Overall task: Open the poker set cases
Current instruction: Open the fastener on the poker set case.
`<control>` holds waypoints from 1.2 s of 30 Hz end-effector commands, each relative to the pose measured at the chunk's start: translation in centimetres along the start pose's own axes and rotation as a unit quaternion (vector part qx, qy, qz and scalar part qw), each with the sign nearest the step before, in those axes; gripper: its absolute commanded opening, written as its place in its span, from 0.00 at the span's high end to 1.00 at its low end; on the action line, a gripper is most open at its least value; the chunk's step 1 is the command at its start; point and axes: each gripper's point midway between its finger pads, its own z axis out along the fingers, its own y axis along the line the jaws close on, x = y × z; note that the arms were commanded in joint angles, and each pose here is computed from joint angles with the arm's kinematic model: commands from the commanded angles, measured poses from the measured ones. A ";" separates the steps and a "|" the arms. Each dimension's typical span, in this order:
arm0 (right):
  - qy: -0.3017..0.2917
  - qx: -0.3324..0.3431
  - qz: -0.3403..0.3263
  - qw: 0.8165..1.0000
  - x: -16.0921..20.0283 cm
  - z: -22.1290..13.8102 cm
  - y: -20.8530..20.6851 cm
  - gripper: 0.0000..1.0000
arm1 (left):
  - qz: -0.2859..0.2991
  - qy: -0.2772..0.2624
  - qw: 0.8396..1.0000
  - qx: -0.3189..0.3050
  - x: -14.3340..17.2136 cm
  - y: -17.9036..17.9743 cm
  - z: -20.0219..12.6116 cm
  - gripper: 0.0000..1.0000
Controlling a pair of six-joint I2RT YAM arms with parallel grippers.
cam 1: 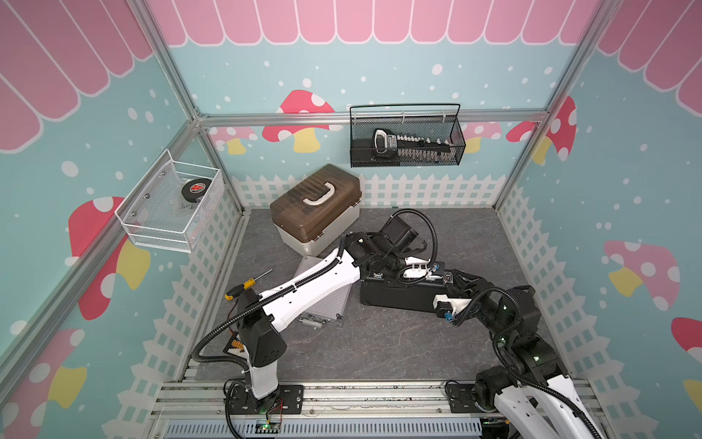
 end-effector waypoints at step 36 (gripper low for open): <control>0.089 0.128 0.055 0.986 2.7 0.7 -5.5 0.44 | 0.054 -0.059 0.994 0.072 -2.4 -4.8 -2.2 1.00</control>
